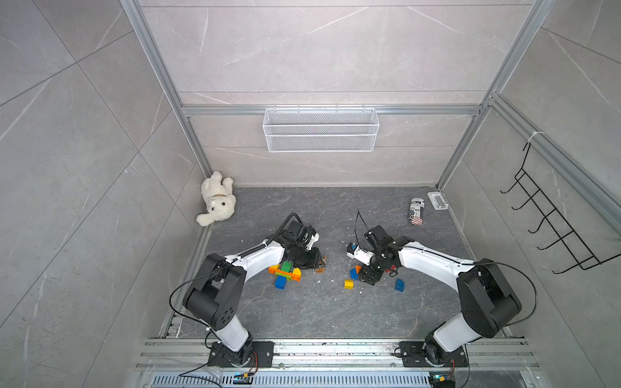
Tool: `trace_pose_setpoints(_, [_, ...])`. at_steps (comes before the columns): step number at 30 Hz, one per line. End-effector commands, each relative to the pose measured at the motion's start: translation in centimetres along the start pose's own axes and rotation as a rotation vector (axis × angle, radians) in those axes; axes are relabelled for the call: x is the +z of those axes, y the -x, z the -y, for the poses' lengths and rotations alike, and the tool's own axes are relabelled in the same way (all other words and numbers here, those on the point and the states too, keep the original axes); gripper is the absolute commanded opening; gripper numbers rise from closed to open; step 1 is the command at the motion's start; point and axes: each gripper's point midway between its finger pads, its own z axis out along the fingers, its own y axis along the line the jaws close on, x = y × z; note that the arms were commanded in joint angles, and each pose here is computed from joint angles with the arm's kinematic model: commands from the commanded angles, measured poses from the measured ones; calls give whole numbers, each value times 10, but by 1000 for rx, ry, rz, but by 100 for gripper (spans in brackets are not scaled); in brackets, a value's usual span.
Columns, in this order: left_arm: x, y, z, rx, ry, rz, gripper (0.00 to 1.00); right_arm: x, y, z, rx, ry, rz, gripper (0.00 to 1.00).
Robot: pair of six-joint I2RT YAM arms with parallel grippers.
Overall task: Assemble a fork with lego
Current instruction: Pick up the lego brick from the center of the board, then adjust the lego brick at the center of the board.
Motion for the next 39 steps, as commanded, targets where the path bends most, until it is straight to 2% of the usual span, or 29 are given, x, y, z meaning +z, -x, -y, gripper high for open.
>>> trace_pose_setpoints(1, [0,7,6,-7,-42,7,16,9,0,5,-23,-13,-20,73])
trace_pose_setpoints(5, [1,8,5,-13,-46,6,16,13,1,8,-33,-18,-27,70])
trace_pose_setpoints(7, [1,8,4,-17,-46,7,16,13,1,5,-25,0,-38,63])
trace_pose_setpoints(9, [1,8,4,-20,-45,6,16,13,1,1,-13,26,-46,46])
trace_pose_setpoints(10, [1,8,4,-20,-45,6,16,12,2,0,-7,36,-46,44])
trace_pose_setpoints(18, [-4,3,2,-29,-38,19,16,5,3,-13,-8,71,-79,43])
trace_pose_setpoints(23, [-11,0,2,-31,-29,40,16,-8,2,-17,-8,81,-160,41])
trace_pose_setpoints(30, [-21,-10,-3,-41,-14,73,16,-22,6,-20,6,104,-206,39])
trace_pose_setpoints(39, [-37,-23,-17,-69,4,119,16,-22,16,-26,-22,102,-345,38])
